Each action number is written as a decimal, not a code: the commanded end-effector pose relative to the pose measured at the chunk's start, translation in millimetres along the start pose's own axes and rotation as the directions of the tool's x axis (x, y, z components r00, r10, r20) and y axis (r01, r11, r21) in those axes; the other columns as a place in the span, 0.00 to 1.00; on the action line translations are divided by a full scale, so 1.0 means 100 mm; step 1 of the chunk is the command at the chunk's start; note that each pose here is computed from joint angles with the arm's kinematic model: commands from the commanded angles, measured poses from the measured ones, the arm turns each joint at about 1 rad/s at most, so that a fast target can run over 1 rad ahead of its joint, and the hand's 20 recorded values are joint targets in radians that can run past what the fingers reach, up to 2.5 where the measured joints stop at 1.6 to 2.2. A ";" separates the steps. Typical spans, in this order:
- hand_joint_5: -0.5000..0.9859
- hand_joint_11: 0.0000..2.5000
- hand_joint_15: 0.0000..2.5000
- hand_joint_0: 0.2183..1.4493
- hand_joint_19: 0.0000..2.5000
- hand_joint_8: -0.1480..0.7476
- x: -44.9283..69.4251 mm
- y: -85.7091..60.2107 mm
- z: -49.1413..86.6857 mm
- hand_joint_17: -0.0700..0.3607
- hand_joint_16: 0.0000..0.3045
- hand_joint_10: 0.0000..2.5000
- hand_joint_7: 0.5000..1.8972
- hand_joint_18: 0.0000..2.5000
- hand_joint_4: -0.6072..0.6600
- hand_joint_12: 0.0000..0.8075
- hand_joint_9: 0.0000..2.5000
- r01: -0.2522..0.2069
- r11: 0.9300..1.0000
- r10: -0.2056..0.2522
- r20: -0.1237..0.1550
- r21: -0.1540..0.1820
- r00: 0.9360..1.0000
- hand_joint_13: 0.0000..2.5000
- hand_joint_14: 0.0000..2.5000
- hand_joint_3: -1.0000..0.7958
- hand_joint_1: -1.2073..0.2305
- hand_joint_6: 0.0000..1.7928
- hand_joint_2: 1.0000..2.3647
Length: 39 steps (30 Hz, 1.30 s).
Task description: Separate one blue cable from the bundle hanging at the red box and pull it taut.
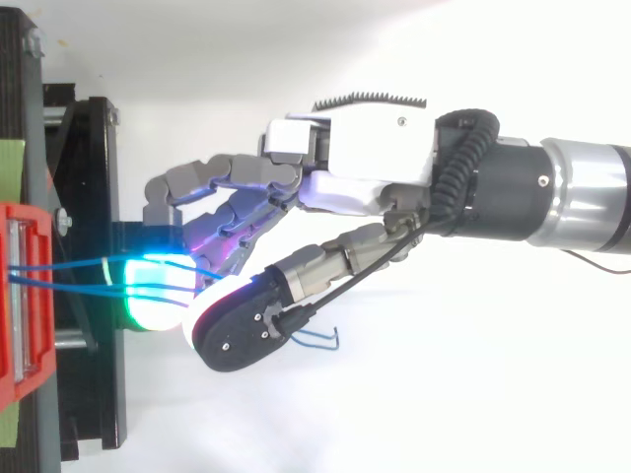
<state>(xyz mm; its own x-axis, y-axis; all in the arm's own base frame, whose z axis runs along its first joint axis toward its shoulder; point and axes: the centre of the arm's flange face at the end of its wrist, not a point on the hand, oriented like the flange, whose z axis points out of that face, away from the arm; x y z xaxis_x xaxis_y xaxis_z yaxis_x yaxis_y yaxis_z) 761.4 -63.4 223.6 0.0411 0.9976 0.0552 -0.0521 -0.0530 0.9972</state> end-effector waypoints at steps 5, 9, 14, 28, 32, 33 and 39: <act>0.25 0.22 0.16 0.36 0.16 0.55 -0.05 0.10 -0.02 0.37 0.13 0.00 0.55 0.32 0.64 0.41 0.31 0.005 1.000 -0.005 0.005 0.001 1.000 0.32 0.01 0.38 0.40 0.31 0.01; 0.25 0.23 0.16 0.36 0.16 0.55 -0.06 0.15 -0.01 0.37 0.13 0.01 0.52 0.32 0.64 0.42 0.32 0.006 1.000 -0.005 0.008 -0.007 1.000 0.32 0.01 0.39 0.40 0.33 0.01; 0.24 0.23 0.16 0.33 0.16 0.56 -0.09 0.17 0.00 0.37 0.13 0.01 0.49 0.32 0.64 0.42 0.33 0.007 1.000 -0.007 0.011 -0.008 1.000 0.34 0.01 0.35 0.42 0.35 0.01; 0.26 0.23 0.17 0.37 0.16 0.56 -0.10 0.18 0.00 0.37 0.13 0.01 0.53 0.33 0.64 0.44 0.35 0.013 1.000 -0.013 0.016 -0.008 1.000 0.36 0.01 0.43 0.42 0.34 0.01; 0.25 0.24 0.18 0.38 0.16 0.54 -0.10 0.17 -0.01 0.37 0.13 0.01 0.50 0.33 0.64 0.44 0.35 0.013 1.000 -0.013 0.016 -0.007 1.000 0.37 0.01 0.48 0.35 0.35 0.02; 0.25 0.24 0.18 0.39 0.16 0.54 -0.10 0.17 -0.01 0.37 0.13 0.01 0.50 0.33 0.63 0.44 0.35 0.013 1.000 -0.013 0.016 -0.007 1.000 0.37 0.01 0.49 0.33 0.35 0.02; 0.22 0.26 0.20 0.42 0.16 0.53 -0.10 0.17 -0.01 0.35 0.12 0.01 0.38 0.32 0.64 0.45 0.35 0.013 1.000 -0.013 0.016 -0.007 1.000 0.39 0.01 0.47 0.28 0.42 0.02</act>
<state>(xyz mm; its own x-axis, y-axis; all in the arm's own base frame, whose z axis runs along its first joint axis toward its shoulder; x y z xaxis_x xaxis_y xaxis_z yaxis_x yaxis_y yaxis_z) 759.5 -73.9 240.0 0.0576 0.9974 0.0427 -0.0585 -0.0394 0.9975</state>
